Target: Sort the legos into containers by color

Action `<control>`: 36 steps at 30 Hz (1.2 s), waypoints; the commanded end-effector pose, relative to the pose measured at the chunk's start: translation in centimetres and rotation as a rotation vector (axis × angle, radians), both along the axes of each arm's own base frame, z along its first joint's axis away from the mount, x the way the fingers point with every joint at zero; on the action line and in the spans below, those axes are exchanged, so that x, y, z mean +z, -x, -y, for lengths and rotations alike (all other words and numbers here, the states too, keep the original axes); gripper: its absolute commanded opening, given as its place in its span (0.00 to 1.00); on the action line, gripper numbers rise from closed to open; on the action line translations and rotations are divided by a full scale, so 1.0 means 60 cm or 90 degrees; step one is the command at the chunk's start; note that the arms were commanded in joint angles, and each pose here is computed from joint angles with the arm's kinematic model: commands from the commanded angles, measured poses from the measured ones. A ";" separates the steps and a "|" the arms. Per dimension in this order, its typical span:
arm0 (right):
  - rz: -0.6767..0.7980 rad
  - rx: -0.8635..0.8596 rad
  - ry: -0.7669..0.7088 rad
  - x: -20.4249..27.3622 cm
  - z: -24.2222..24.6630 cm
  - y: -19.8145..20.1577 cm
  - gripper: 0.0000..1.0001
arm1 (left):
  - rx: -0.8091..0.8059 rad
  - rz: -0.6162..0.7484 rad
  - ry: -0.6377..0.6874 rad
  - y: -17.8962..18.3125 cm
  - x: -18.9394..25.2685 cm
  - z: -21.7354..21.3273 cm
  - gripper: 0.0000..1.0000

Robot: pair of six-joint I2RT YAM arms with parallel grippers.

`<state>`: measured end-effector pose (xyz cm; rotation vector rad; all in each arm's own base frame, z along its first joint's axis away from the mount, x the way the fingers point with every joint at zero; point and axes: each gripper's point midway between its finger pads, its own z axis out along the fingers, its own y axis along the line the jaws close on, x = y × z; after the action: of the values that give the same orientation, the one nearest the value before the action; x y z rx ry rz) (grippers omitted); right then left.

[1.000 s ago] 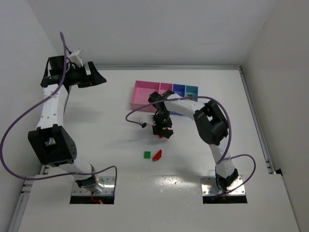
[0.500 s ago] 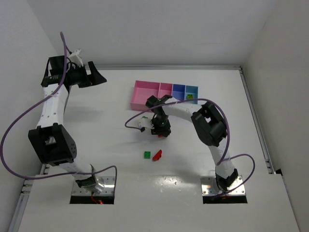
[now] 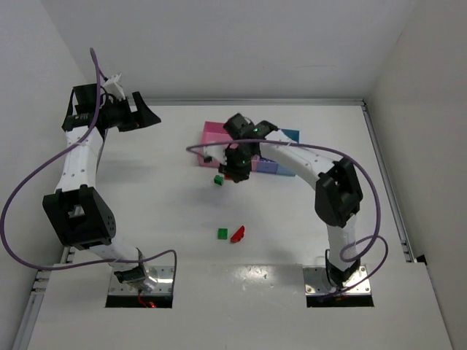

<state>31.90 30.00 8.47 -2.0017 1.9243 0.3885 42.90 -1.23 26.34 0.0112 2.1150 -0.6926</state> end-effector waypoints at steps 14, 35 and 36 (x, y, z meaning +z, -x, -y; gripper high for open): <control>-0.046 -0.623 -0.183 0.049 0.054 -0.248 0.05 | 0.003 0.046 -0.008 -0.013 0.029 -0.003 0.90; 0.069 -0.662 -0.222 0.151 0.096 -0.265 0.78 | -0.204 0.089 -0.125 0.036 0.018 0.115 0.90; 0.079 -0.673 -0.225 0.159 0.114 -0.262 0.78 | -0.238 0.090 -0.150 0.046 0.012 0.136 0.90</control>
<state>46.81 24.90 9.50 -0.6718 2.4831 0.3177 42.45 -5.94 25.40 0.2994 2.1217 -0.6458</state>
